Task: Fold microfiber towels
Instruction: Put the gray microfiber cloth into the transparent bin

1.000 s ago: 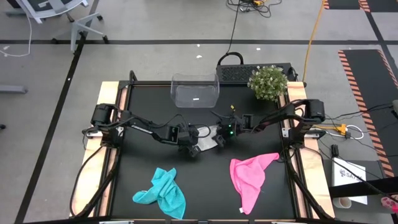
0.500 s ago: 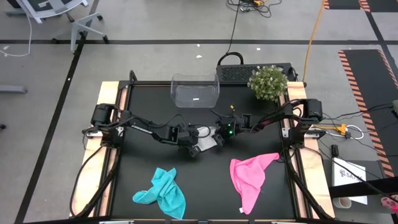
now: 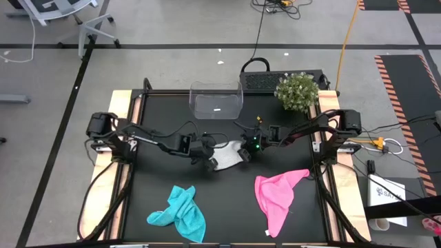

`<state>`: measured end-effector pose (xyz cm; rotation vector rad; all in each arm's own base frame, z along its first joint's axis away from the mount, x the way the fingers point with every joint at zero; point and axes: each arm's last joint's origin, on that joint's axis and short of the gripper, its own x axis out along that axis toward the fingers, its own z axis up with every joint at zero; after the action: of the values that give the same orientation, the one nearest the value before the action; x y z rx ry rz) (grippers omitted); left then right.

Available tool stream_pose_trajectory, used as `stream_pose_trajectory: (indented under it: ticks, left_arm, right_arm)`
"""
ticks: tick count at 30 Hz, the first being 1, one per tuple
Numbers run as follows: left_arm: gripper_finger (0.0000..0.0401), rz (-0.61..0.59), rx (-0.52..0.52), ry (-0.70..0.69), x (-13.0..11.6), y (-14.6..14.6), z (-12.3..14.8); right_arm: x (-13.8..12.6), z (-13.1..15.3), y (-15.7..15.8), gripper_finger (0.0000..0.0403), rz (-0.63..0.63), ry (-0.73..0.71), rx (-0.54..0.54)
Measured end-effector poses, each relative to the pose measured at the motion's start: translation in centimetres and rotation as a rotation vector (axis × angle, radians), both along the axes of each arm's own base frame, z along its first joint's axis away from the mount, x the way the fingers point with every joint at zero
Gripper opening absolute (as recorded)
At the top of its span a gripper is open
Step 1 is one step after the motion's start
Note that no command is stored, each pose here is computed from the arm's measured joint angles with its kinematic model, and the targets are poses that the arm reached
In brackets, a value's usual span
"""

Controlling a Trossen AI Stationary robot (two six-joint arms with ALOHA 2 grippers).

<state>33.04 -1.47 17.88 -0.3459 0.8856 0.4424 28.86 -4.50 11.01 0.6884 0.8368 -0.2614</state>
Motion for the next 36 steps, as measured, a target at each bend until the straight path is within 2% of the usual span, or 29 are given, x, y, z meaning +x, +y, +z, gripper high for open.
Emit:
stream_pose_trajectory:
  ticks: [4,7,13,17,21,25,30,36]
  left_arm:
    - [0.0074,0.034,0.052,0.030,-0.8,0.2,0.7]
    - [0.0081,0.076,0.066,0.044,-1.4,0.3,1.2]
    - [0.0068,0.143,0.145,0.107,-2.9,0.9,2.2]
    - [0.0056,0.174,0.141,0.183,-4.2,1.5,2.6]
    - [0.0042,0.205,0.125,0.206,-5.3,1.4,3.4]
    - [0.0028,0.229,0.108,0.204,-6.1,1.2,4.1]
    - [0.0009,0.238,0.098,0.225,-6.4,0.7,4.0]
    - [0.0011,0.249,0.063,0.221,-6.4,0.0,3.8]
  right_arm:
    - [0.0,0.4,0.0,0.0008,-0.008,-0.016,0.001]
    - [0.1,1.6,0.1,0.0008,-0.021,-0.059,0.010]
    - [1.1,7.7,0.0,0.0008,-0.009,-0.282,-0.026]
    - [1.6,12.5,-1.2,0.0008,-0.008,-0.438,-0.106]
    - [2.0,16.8,-3.5,0.0008,-0.018,-0.514,-0.226]
    - [2.3,19.5,-6.6,0.0007,-0.033,-0.527,-0.318]
    - [3.6,20.4,-10.4,0.0007,-0.026,-0.580,-0.300]
    - [6.2,18.4,-13.8,0.0007,-0.026,-0.539,-0.258]
